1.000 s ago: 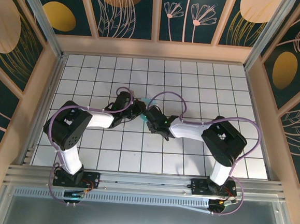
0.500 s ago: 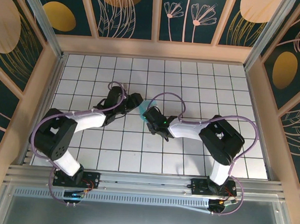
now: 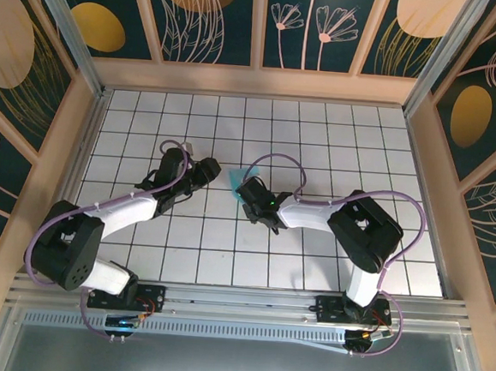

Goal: Fold a paper plane with a square sheet of paper (fold left side to right side)
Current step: Fourth fold the wing at the center of the table.

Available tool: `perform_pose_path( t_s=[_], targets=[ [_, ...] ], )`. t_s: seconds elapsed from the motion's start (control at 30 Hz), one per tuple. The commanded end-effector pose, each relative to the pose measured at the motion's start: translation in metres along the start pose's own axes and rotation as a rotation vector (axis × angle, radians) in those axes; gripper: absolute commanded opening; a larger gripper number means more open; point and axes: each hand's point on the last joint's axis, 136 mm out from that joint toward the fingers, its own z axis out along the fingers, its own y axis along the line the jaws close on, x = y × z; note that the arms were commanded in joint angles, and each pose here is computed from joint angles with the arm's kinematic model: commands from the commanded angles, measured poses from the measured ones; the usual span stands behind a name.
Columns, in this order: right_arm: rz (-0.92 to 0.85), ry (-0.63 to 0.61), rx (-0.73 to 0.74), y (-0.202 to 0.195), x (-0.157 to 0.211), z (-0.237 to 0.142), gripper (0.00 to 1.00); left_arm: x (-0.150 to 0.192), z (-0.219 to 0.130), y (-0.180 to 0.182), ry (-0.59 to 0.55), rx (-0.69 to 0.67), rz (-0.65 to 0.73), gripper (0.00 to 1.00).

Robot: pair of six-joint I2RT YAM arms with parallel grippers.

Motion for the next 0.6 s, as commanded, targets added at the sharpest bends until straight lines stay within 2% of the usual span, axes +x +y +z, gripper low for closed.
perform_pose_path(
  t_s=[0.0, 0.37, 0.57],
  targets=[
    [0.007, 0.002, -0.029, 0.005, -0.001, 0.001, 0.22, 0.0, -0.005, 0.008, -0.004, -0.026, 0.021, 0.59],
    [0.077, 0.013, -0.154, 0.004, 0.01, 0.001, 0.14, 0.007, -0.003, 0.013, 0.022, -0.032, 0.019, 0.6],
    [0.139, 0.014, -0.265, 0.0, 0.008, -0.004, 0.13, 0.014, 0.0, 0.013, 0.055, -0.016, 0.025, 0.6]
  ],
)
